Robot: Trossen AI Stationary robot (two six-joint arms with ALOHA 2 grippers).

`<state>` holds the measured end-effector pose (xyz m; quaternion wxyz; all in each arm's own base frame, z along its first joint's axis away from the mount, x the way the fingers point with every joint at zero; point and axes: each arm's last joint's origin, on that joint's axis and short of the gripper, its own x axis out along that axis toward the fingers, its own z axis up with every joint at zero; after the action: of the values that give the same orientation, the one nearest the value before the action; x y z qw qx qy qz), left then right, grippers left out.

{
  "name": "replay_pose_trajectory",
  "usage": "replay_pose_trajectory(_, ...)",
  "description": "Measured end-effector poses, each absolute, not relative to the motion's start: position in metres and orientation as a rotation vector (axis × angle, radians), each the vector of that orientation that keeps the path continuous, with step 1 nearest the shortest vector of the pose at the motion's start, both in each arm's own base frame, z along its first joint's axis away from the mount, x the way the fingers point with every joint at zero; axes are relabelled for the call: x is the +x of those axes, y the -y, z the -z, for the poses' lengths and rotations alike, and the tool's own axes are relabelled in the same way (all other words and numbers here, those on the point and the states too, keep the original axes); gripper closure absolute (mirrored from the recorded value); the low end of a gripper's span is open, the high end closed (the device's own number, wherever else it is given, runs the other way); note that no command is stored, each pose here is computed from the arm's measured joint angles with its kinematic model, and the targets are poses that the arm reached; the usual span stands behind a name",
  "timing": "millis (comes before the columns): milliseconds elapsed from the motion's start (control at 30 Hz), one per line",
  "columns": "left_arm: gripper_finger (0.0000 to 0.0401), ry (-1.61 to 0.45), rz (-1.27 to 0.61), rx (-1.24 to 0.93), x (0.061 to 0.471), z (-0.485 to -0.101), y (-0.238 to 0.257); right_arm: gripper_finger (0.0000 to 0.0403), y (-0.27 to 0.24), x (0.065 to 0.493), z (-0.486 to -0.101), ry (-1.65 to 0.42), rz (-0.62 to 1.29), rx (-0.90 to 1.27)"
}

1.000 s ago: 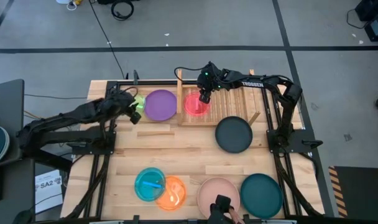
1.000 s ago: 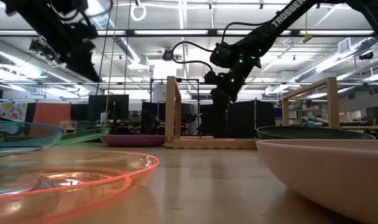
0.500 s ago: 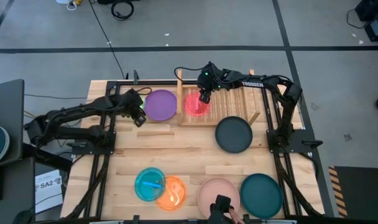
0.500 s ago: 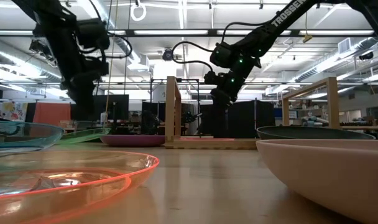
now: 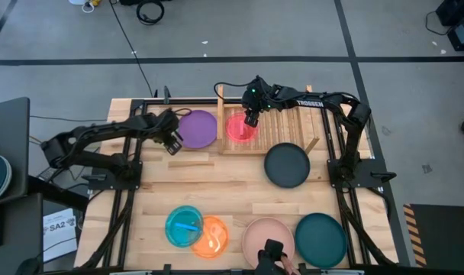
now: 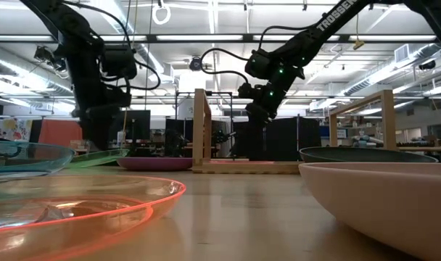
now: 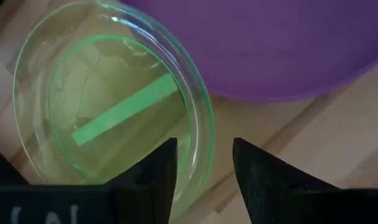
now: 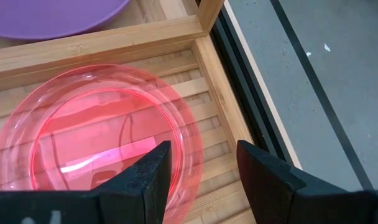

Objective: Place and stack plates onto a shelf
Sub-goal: Stack the small green plate on top of the small pink plate on the shelf

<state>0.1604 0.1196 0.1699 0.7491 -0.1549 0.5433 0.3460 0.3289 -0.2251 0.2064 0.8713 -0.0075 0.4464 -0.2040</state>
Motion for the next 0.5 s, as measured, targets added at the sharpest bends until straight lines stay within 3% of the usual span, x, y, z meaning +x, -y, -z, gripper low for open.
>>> replay_pose_trajectory(500, 0.0238, -1.246, -0.767, -0.337, 0.169, -0.151, -0.127, 0.0215, 0.225, 0.329, -0.206, -0.933, 0.426, -0.016)
